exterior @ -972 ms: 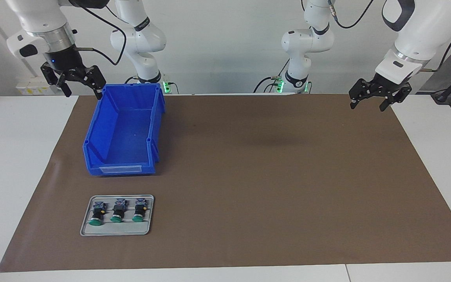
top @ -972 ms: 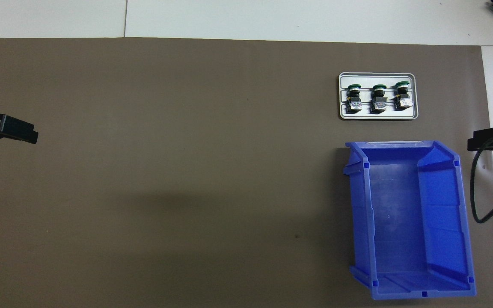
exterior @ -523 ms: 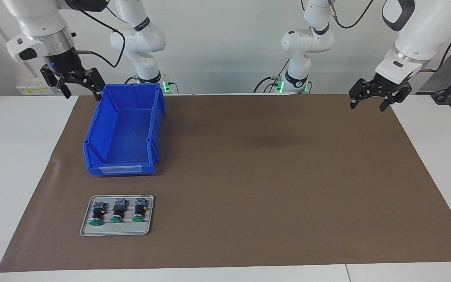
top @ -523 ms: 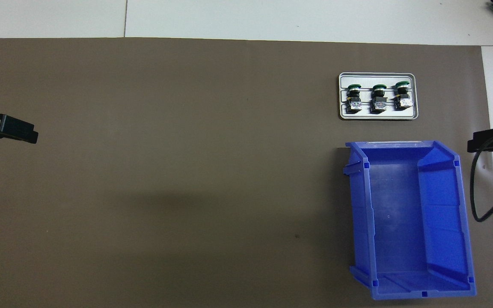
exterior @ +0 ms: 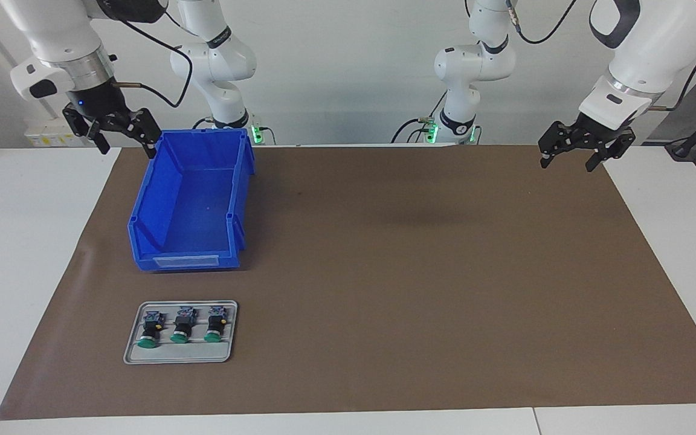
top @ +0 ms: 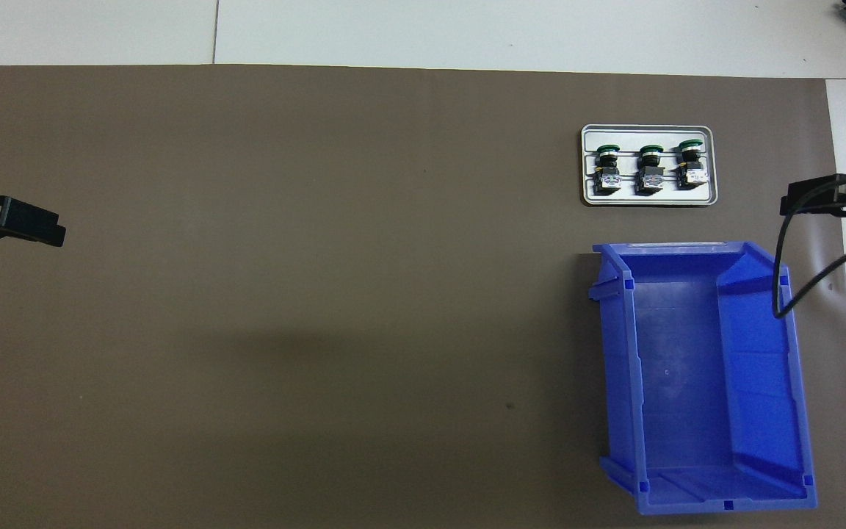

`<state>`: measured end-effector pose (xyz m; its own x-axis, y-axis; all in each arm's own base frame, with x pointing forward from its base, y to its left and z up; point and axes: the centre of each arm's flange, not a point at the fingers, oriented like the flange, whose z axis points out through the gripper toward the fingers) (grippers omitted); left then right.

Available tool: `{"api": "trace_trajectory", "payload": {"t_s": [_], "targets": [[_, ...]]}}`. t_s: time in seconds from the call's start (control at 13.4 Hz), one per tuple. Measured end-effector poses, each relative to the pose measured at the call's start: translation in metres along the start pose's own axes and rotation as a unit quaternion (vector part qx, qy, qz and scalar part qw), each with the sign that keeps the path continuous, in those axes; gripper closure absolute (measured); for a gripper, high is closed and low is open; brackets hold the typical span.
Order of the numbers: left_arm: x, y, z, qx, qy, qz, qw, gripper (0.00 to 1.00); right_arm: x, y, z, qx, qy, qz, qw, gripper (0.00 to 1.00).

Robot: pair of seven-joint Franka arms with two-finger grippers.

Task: Place and press button with both arms
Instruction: 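Reach the right gripper to the metal tray and grasp a green-capped button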

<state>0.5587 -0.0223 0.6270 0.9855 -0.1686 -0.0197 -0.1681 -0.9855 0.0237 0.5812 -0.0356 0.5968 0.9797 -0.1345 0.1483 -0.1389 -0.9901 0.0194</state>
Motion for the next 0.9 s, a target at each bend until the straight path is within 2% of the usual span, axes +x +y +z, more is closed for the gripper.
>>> {"api": "trace_trajectory", "payload": {"t_s": [0.22, 0.45, 0.9], "targets": [[0.000, 0.000, 0.000, 0.000, 0.000, 0.000, 1.000, 0.00, 0.046, -0.010, 0.070, -0.001, 0.024, -0.004, 1.000, 0.00], [0.000, 0.000, 0.000, 0.000, 0.000, 0.000, 1.000, 0.00, 0.075, -0.025, 0.131, 0.003, 0.046, -0.011, 0.999, 0.00], [0.000, 0.000, 0.000, 0.000, 0.000, 0.000, 1.000, 0.00, 0.084, -0.051, 0.233, 0.010, 0.054, -0.033, 0.998, 0.00]]}}
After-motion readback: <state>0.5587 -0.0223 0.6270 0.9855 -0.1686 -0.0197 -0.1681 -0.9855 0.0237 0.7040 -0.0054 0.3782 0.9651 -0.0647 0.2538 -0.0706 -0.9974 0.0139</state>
